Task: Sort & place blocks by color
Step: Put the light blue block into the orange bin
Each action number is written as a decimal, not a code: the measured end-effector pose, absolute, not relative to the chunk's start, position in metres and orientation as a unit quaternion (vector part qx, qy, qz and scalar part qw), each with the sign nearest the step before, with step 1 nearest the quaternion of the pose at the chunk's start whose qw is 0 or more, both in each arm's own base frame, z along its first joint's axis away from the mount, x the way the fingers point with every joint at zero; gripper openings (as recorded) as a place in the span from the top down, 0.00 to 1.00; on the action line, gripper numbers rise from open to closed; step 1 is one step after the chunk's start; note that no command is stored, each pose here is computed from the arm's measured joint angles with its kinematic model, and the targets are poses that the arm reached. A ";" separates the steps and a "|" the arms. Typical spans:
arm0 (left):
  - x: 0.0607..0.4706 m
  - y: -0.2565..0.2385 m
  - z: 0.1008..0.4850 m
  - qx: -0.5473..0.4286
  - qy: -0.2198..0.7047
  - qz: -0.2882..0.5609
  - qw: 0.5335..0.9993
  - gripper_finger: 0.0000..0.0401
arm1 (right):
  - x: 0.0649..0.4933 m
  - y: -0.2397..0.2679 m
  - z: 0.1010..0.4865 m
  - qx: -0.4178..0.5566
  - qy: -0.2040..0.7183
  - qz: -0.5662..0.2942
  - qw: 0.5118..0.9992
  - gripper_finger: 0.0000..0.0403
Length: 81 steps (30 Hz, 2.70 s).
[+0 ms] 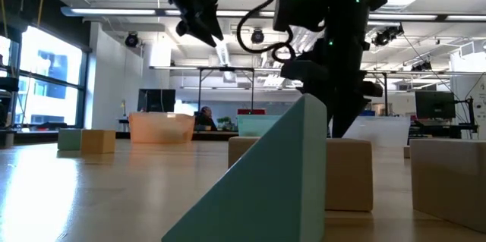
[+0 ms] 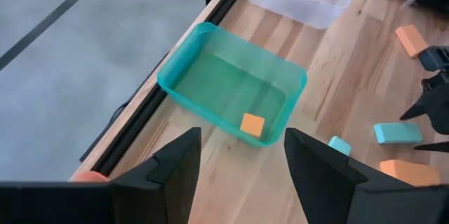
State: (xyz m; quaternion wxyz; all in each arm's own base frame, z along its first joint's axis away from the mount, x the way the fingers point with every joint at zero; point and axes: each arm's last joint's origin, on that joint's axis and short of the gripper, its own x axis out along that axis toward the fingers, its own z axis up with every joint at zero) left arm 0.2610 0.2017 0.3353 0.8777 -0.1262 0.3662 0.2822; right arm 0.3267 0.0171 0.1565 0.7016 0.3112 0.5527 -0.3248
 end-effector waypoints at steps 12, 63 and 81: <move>0.260 0.201 0.334 -0.128 0.372 0.282 0.875 0.52 | 0.330 0.011 0.137 0.337 0.580 -0.329 0.664 0.53; 0.292 0.163 0.351 -0.181 0.247 -0.091 0.948 0.36 | 0.298 -0.001 0.328 0.252 0.147 -0.216 0.932 0.77; 0.304 0.159 0.368 -0.222 0.178 -0.109 0.953 0.36 | 0.304 0.000 0.344 0.216 0.080 -0.175 0.957 0.77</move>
